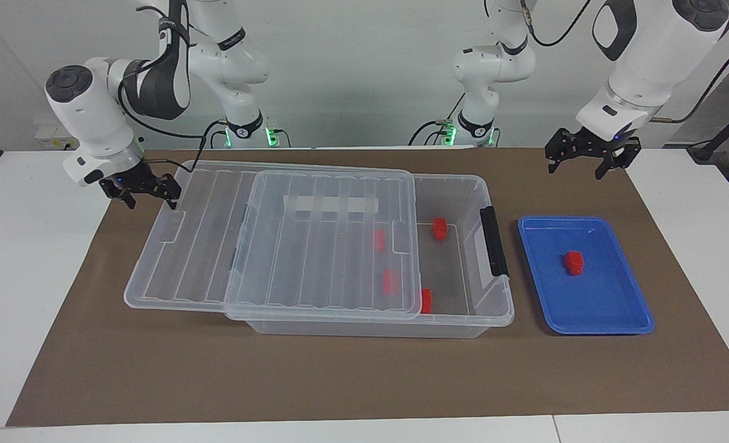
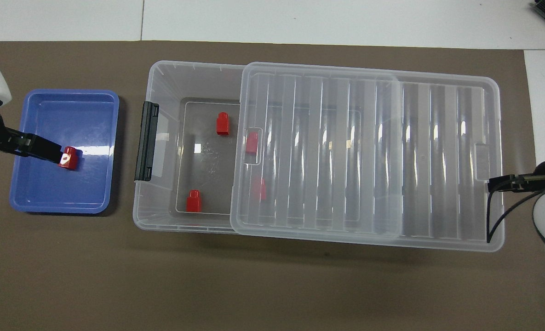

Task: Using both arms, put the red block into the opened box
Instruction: 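Slide the clear lid toward the right gripper to open the box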

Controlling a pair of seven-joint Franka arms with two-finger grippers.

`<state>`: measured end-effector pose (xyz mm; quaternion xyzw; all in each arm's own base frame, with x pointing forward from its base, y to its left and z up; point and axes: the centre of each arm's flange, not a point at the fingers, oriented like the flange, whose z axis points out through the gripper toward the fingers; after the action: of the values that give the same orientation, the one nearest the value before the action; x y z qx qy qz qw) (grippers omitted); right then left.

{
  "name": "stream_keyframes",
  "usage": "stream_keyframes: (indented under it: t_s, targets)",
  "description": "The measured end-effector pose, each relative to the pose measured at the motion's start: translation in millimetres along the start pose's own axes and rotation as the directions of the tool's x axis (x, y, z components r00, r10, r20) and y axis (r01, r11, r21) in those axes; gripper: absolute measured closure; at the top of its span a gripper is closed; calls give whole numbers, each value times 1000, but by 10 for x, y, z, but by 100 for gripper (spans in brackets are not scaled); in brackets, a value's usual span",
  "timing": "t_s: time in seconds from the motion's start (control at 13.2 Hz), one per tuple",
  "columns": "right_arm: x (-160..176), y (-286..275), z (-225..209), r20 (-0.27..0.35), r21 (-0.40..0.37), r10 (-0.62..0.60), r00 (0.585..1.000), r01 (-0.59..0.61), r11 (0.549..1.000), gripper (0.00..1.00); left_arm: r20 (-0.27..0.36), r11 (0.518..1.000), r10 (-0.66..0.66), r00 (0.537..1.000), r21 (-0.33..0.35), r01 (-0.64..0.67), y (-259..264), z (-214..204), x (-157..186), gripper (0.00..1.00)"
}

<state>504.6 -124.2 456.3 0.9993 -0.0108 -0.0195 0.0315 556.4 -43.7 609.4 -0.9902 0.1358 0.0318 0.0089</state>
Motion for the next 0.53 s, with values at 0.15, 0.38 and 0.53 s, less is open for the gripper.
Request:
stream_keyframes:
  t_s: [0.15, 0.38, 0.53]
  targets:
    - [-36, 159, 9, 2, -7, -2, 1000, 2, 1000, 0, 0, 1000, 0, 1000, 0, 0, 0, 0, 0, 0]
    - [-26, 174, -9, -6, -17, -8, 1000, 8, 1000, 0, 0, 1000, 0, 1000, 0, 0, 0, 0, 0, 0]
    - [6, 162, -85, -17, -25, -14, 1000, 13, 1000, 0, 0, 1000, 0, 1000, 0, 0, 0, 0, 0, 0]
